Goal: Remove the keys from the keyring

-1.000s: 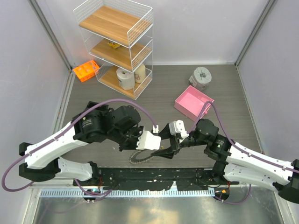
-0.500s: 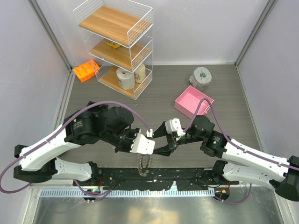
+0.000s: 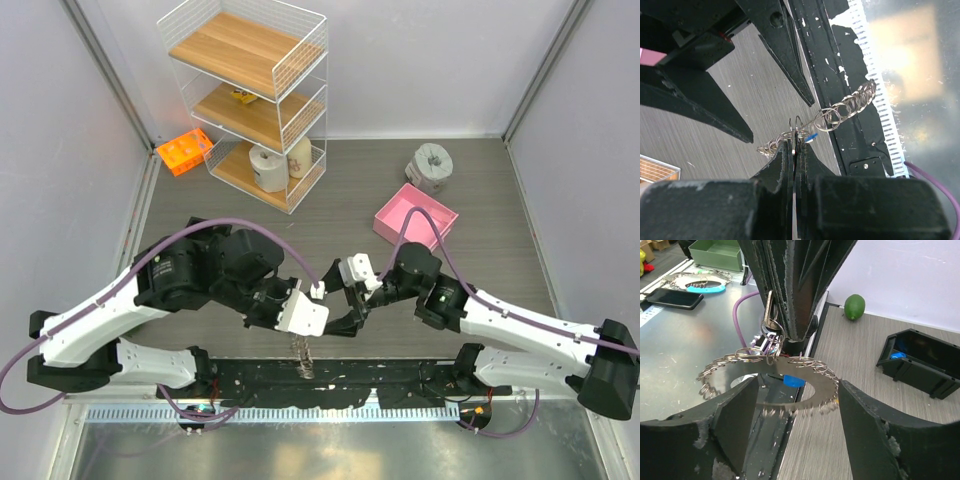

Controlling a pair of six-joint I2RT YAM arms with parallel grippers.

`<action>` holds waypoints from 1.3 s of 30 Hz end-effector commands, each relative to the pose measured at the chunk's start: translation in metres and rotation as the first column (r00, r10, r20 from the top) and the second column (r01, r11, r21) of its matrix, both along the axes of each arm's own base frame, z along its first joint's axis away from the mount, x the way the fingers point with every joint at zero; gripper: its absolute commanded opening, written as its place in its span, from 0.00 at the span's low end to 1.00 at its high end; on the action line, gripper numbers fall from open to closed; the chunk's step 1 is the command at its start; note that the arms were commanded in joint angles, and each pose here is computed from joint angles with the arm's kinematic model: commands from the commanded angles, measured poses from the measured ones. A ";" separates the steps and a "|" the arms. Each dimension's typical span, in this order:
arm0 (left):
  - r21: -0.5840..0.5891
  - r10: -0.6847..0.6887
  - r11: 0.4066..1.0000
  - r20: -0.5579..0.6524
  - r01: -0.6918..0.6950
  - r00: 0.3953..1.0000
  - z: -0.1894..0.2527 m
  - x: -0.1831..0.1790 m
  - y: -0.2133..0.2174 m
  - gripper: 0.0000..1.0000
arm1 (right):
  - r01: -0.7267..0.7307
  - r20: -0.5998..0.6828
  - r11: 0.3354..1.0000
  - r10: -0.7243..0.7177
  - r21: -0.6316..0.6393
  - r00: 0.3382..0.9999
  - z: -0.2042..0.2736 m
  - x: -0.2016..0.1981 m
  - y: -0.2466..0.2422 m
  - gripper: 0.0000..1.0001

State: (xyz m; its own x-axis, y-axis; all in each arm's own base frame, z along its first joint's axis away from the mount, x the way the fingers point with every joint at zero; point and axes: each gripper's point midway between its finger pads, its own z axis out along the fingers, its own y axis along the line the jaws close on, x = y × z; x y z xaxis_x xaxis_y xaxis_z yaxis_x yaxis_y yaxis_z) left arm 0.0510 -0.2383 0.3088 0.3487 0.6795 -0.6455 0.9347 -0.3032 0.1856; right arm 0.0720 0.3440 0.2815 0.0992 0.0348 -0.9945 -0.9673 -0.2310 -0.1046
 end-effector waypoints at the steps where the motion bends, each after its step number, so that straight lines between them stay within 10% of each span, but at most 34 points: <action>1: -0.119 -0.055 0.991 0.019 0.057 0.998 0.029 -0.008 -0.006 0.00 | -0.063 0.066 0.994 0.057 0.086 0.996 0.034 -0.005 0.005 0.73; 12: -0.144 -0.092 0.985 0.008 0.092 0.996 0.035 -0.014 -0.012 0.00 | -0.092 0.094 0.990 0.082 0.109 0.992 0.041 -0.006 0.013 0.87; 25: -0.144 -0.072 0.987 0.037 0.076 0.997 0.038 -0.009 -0.010 0.00 | -0.107 0.064 0.993 0.104 0.046 0.993 0.031 -0.019 0.003 0.67; 39: -0.135 -0.094 0.986 0.066 0.102 0.993 0.033 -0.009 -0.011 0.00 | -0.088 -0.012 0.990 0.090 0.110 0.996 0.049 -0.034 -0.019 0.69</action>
